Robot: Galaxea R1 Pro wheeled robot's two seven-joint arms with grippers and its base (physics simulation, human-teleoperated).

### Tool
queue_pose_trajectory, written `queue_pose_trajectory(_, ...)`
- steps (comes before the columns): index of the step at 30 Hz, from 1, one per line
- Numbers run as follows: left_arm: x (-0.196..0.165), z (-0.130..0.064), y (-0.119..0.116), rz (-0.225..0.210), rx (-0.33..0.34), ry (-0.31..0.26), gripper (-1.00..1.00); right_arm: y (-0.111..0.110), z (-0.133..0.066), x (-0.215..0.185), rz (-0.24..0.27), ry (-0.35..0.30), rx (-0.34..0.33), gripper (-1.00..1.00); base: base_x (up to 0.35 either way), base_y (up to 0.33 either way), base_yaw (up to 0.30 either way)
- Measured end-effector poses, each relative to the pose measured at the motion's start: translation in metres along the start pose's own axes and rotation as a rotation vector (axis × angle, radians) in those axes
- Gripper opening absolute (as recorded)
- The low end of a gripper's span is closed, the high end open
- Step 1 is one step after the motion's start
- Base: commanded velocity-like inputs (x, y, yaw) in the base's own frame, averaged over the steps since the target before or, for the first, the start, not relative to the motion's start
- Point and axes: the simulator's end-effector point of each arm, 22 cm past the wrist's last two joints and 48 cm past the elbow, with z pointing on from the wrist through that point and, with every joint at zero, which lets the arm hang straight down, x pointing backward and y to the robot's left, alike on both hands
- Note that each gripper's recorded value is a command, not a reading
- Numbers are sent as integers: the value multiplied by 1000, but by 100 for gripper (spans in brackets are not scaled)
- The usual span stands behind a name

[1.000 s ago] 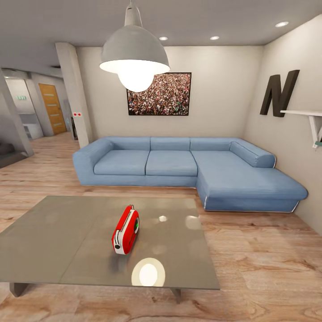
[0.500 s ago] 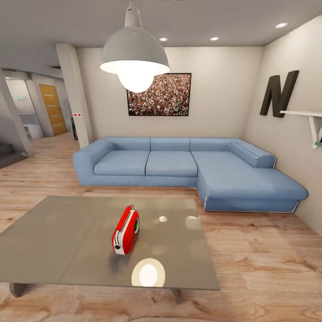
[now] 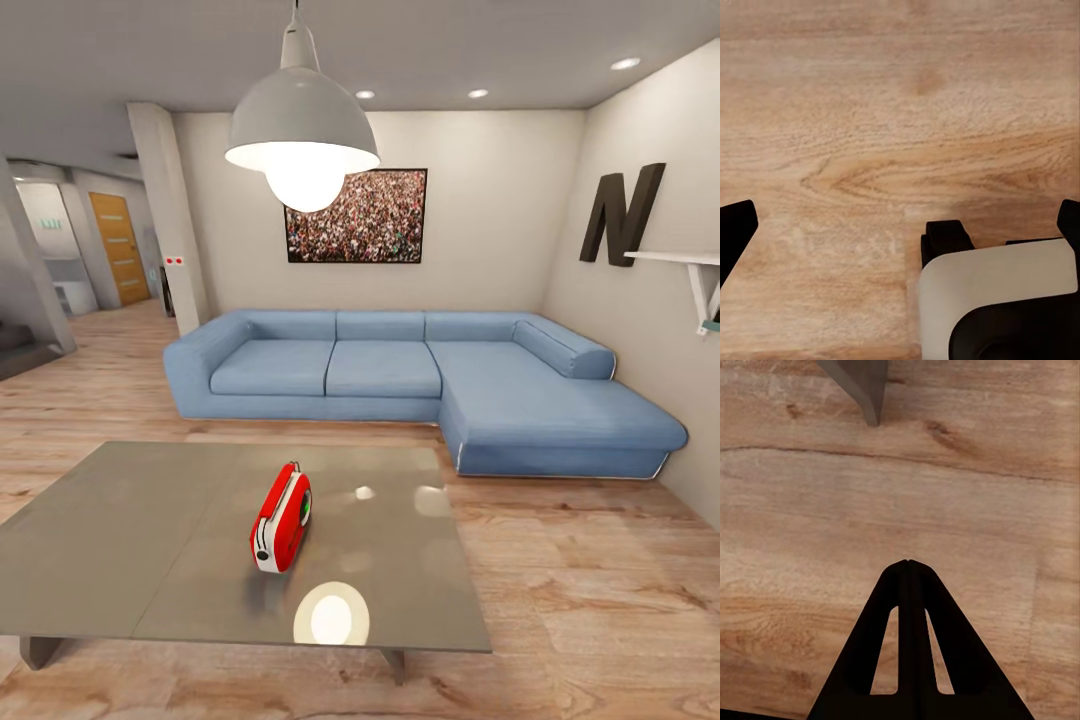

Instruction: Turn on the radio receiver that's on the table in the living room.

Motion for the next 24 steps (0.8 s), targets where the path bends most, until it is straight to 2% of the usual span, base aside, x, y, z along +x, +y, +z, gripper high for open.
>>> queue_pose_trajectory(13, 0, 0, -3, 0, 4, 1, 100, 1, 0, 0, 0, 0, -1, -100, 0, 0, 0)
queue_pose_trajectory(18, 0, 4, -25, 4, 31, 2, 100, 3, 0, 0, 0, 1, -4, -100, 0, 0, 0)
queue_pose_trajectory(24, 6, 5, -31, 3, 41, 15, 100, 3, 0, -1, -1, 0, -4, -100, 0, 0, 0)
